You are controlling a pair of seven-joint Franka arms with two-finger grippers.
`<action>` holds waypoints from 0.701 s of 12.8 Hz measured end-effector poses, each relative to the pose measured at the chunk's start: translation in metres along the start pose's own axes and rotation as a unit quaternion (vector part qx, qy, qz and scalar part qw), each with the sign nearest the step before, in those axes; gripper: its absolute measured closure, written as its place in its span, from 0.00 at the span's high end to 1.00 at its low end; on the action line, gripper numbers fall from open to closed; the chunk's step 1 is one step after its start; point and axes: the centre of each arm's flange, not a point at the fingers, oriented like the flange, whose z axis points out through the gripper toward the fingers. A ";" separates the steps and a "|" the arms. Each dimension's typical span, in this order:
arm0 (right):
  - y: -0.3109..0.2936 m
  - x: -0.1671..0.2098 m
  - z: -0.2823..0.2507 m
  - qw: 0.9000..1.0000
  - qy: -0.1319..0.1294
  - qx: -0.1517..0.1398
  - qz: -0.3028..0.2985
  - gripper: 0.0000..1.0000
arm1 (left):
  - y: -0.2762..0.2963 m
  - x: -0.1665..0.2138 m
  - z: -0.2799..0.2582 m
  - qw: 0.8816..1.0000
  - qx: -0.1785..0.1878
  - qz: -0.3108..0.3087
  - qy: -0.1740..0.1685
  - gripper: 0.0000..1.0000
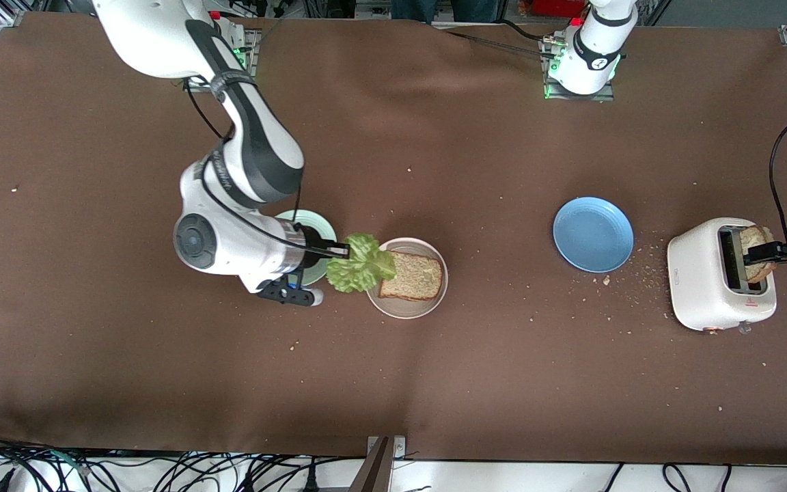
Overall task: Make sandwich in beige plate with both arms
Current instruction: 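Lay the lettuce on the toast while the left gripper grasps the second toast, then lift the second toast with the left gripper while the right gripper withdraws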
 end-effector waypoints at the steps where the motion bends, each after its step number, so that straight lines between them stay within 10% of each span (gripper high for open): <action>1: -0.009 -0.003 0.026 1.000 0.014 0.013 0.019 0.09 | -0.002 -0.003 0.006 1.000 -0.001 -0.001 -0.002 0.78; 7: -0.021 -0.012 0.089 0.995 0.053 0.054 0.064 0.09 | -0.002 -0.007 0.011 0.999 -0.002 0.037 -0.008 0.13; 9: -0.014 -0.017 0.109 0.995 0.056 0.046 0.068 0.09 | -0.003 -0.004 -0.009 0.999 0.003 0.039 0.002 0.13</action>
